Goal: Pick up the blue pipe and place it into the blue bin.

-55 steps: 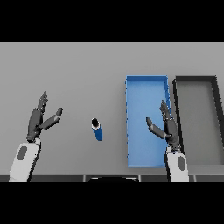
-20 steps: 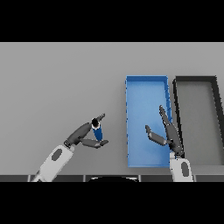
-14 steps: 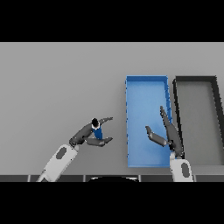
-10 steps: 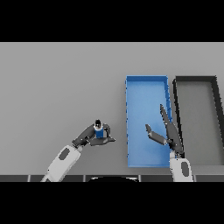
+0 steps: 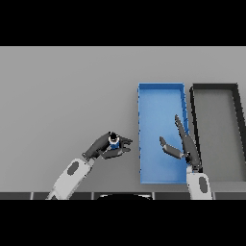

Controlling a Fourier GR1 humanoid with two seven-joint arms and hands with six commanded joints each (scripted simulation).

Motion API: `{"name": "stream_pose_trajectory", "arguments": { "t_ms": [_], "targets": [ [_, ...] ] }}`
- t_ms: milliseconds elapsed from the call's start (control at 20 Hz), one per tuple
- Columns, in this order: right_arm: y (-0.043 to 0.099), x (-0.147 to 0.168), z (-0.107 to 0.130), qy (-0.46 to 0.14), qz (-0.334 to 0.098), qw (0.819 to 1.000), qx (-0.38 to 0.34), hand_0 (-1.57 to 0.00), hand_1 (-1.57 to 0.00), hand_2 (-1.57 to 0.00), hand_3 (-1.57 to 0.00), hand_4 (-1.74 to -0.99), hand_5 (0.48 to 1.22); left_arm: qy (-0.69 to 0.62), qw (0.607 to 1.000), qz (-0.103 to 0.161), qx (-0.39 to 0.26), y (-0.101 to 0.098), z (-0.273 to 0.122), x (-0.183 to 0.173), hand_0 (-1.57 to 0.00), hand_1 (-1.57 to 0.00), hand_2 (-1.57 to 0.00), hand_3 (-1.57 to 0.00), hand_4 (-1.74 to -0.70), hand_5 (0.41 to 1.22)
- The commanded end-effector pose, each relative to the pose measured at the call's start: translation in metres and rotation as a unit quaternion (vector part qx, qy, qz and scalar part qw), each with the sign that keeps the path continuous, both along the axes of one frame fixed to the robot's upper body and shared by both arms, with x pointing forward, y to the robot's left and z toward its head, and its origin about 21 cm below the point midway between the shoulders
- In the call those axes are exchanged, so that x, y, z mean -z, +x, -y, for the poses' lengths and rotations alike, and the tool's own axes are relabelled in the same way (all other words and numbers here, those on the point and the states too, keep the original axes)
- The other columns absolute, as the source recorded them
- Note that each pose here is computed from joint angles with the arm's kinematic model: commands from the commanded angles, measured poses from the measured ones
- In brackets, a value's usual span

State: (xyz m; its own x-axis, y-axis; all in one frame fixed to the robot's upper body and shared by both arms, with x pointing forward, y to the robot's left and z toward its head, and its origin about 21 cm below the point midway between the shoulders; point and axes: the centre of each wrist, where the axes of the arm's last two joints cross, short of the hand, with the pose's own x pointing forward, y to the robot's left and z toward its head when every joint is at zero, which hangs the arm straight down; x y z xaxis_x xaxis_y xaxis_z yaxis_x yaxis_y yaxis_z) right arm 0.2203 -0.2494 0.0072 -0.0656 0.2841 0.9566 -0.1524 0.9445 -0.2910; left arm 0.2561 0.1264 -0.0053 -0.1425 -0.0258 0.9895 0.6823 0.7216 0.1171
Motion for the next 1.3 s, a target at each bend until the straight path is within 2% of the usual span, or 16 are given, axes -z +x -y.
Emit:
{"name": "stream_pose_trajectory", "arguments": {
  "t_ms": [0,250,300,500,600,700,850,950,1000,1150,1250],
  "targets": [
    [0.001,0.001,0.001,-0.003,0.0,1.0,0.001,0.0,0.0,0.0,0.0,-1.28,0.66,-0.007,1.0,0.008,0.007,-0.003,0.005,-0.004,-1.5,-1.51,-1.52,-1.45,-1.71,1.199],
    [0.002,-0.002,0.003,-0.022,0.004,1.0,0.006,0.0,0.0,0.0,0.0,-1.278,0.682,-0.024,0.998,0.038,0.031,0.001,0.018,-0.035,-1.55,-1.55,-1.55,-1.45,-1.72,1.214],
    [-0.002,-0.001,0.005,-0.019,0.005,1.0,0.002,0.0,0.0,0.0,0.0,-1.275,0.683,-0.024,0.998,0.041,0.038,0.001,0.02,-0.043,-1.55,-1.56,-1.56,-1.45,-1.72,1.215],
    [0.0,0.003,0.004,-0.018,0.004,1.0,-0.001,0.0,0.0,0.0,0.0,-1.273,0.688,-0.018,0.998,0.037,0.049,0.002,0.023,-0.058,-1.56,-1.56,-1.57,-1.44,-1.73,1.219],
    [0.002,0.003,0.003,-0.012,0.007,1.0,-0.005,0.0,0.0,0.0,0.0,-1.271,0.688,-0.007,0.998,0.021,0.05,-0.005,0.025,-0.052,-1.57,-1.57,-1.57,-1.44,-1.73,1.219],
    [0.007,0.002,0.003,-0.01,0.004,1.0,-0.012,0.0,0.0,0.0,0.0,-1.269,0.688,-0.003,0.998,0.029,0.047,-0.003,0.027,-0.058,-1.57,-1.57,-1.57,-1.44,-1.73,1.219],
    [0.016,0.0,0.005,-0.008,-0.005,1.0,-0.018,0.0,0.0,0.0,0.0,-1.25,0.688,0.006,0.999,0.018,0.044,-0.003,0.024,-0.052,-1.57,-1.57,-1.57,-1.44,-1.73,1.22],
    [0.017,0.0,0.003,-0.006,0.003,1.0,-0.028,0.0,0.0,0.0,0.0,-1.229,0.687,0.002,0.999,0.022,0.044,0.0,0.024,-0.052,-1.57,-1.57,-1.57,-1.44,-1.73,1.22],
    [0.017,-0.003,0.004,-0.001,0.011,0.999,-0.031,0.0,0.0,0.0,0.0,-1.213,0.684,-0.001,0.999,0.022,0.046,-0.002,0.021,-0.052,-1.57,-1.57,-1.57,-1.44,-1.73,1.22],
    [0.022,-0.022,0.01,0.082,0.037,0.991,-0.1,0.0,0.0,0.0,0.0,-1.231,0.62,-0.002,0.998,0.026,0.05,-0.004,0.024,-0.054,-1.57,-1.57,-1.57,-1.44,-1.73,1.221],
    [0.027,-0.045,0.012,0.112,0.029,0.983,-0.143,0.0,0.0,0.0,0.0,-1.254,0.554,-0.005,0.998,0.03,0.049,-0.003,0.025,-0.055,-1.57,-1.57,-1.57,-1.44,-1.73,1.221]
  ]
}}
